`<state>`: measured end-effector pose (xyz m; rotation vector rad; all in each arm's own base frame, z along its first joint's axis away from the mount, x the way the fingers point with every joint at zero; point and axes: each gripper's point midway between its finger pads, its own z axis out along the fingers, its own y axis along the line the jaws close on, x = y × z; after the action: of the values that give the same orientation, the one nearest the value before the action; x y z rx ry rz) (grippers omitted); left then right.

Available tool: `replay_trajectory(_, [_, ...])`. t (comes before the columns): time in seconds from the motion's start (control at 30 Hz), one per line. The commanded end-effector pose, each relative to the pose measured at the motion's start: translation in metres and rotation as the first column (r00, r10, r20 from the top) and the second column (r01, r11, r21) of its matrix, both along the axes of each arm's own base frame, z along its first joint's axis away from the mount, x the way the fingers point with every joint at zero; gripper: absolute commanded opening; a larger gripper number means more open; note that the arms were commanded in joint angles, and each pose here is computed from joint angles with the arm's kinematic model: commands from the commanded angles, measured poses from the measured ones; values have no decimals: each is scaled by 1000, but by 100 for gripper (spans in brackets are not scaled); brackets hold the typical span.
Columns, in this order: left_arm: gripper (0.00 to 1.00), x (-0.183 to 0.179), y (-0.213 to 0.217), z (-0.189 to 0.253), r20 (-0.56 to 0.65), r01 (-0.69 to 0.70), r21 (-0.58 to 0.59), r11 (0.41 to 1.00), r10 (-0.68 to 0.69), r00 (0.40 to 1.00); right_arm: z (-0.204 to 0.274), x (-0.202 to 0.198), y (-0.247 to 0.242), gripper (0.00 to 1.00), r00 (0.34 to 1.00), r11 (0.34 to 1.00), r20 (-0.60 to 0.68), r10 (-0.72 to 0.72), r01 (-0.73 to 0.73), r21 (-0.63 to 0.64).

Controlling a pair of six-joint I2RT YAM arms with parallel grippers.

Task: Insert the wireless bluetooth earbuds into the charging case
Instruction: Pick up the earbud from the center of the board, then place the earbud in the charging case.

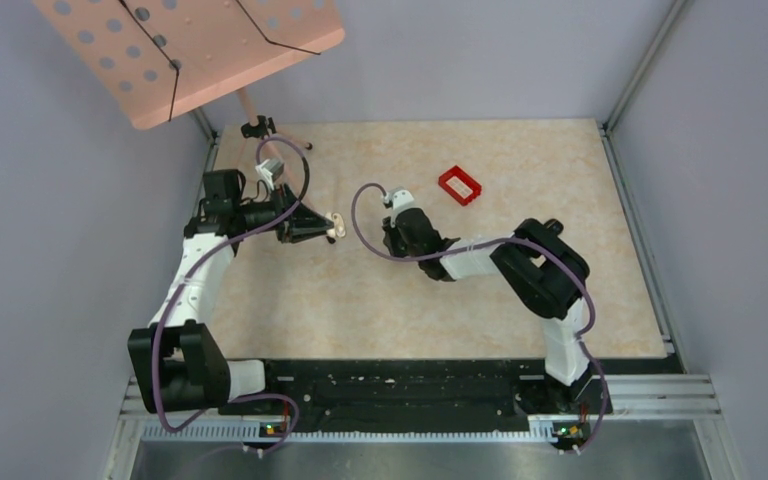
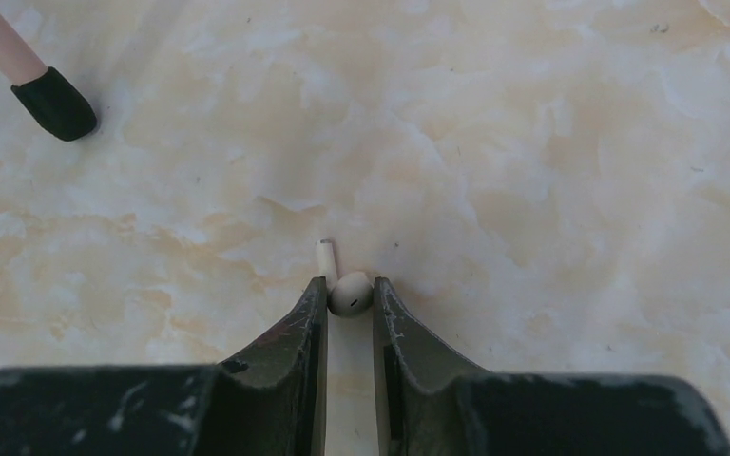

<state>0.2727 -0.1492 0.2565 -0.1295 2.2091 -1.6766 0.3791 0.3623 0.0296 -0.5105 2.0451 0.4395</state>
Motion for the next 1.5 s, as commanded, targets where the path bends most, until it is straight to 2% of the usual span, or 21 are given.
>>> replay_trajectory(0.0, [0, -4, 1, 3, 53, 0, 11, 1000, 0, 999, 36, -10, 0, 6, 999, 998, 40, 4, -7, 62])
replay_trajectory(0.2, [0, -12, -11, -21, 31, 38, 73, 997, -40, 999, 69, -33, -18, 1, 999, 993, 48, 15, -21, 117])
replay_trajectory(0.37, [0, -26, -43, -47, 56, 160, 148, 976, -170, 984, 91, -70, -43, 0, 998, 985, -5, 58, -57, 161])
replay_trajectory(0.5, [0, -29, -71, -52, 139, 218, 194, 956, -247, 959, 105, -106, -71, 0, 995, 983, -62, 79, -68, 171])
replay_trajectory(0.7, [0, -40, -93, -49, 270, 270, 179, 946, -311, 911, 130, -156, -107, 0, 984, 979, -147, 106, -77, 190])
replay_trajectory(0.93, [0, -39, -113, -64, 379, 282, 239, 929, -357, 854, 164, -197, -115, 0, 958, 936, -245, 146, -54, 348])
replay_trajectory(1.03, [0, -43, -121, -66, 412, 310, 246, 918, -389, 824, 172, -206, -107, 0, 934, 910, -311, 176, -33, 414])
replay_trajectory(1.23, [0, -47, -126, -74, 424, 322, 259, 911, -407, 809, 188, -205, -96, 0, 887, 890, -440, 140, 82, 449])
replay_trajectory(1.47, [0, -40, -130, -66, 496, 247, 229, 942, -331, 802, 195, -198, -88, 0, 842, 853, -531, 92, 208, 479])
